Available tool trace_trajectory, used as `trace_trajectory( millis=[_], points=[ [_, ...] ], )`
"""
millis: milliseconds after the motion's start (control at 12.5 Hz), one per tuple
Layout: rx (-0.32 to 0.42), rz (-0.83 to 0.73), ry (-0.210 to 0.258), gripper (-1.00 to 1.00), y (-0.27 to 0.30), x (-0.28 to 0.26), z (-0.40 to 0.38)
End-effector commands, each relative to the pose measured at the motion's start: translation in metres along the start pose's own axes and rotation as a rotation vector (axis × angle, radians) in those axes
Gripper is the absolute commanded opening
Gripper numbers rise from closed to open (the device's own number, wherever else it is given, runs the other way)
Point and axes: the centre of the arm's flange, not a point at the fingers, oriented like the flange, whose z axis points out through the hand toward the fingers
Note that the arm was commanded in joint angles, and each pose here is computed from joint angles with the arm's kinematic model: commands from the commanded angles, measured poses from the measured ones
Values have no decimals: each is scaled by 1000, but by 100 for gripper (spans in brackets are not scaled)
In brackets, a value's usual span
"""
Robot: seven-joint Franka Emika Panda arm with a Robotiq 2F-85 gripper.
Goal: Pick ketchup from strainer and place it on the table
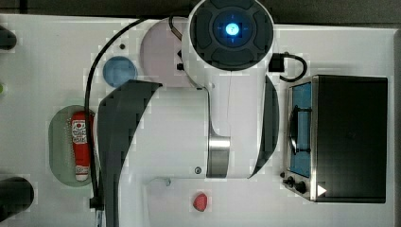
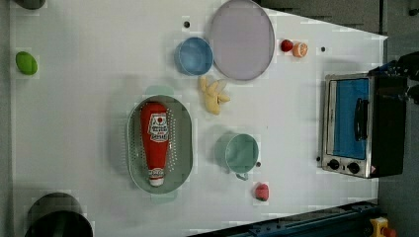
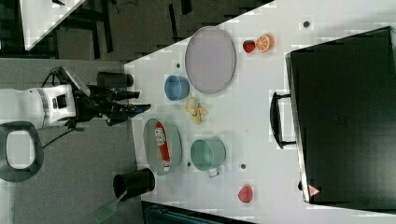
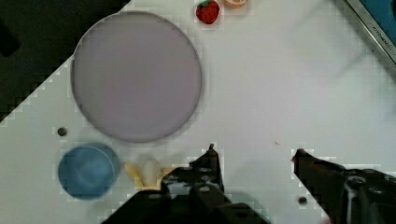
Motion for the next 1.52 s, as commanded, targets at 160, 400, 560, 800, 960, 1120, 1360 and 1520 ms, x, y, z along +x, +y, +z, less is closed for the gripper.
trace_trajectory(
  millis=[160,400,560,800,960,1120,1360,1520],
  points=[
    [-47,5,-18,80,53,-54,-63],
    [-30,-90,-5,100,6,-79,-49],
    [-27,-192,3,100,-39,-110,-33],
    [-44,-376,-19,100,-105,-183,-2],
    [-46,-479,-35,100,-140,-231,20],
    [-41,-556,-64,100,-166,-273,47],
    [-40,-636,-112,100,-189,-325,99],
    [-23,-653,-104,100,-197,-344,135]
  ],
)
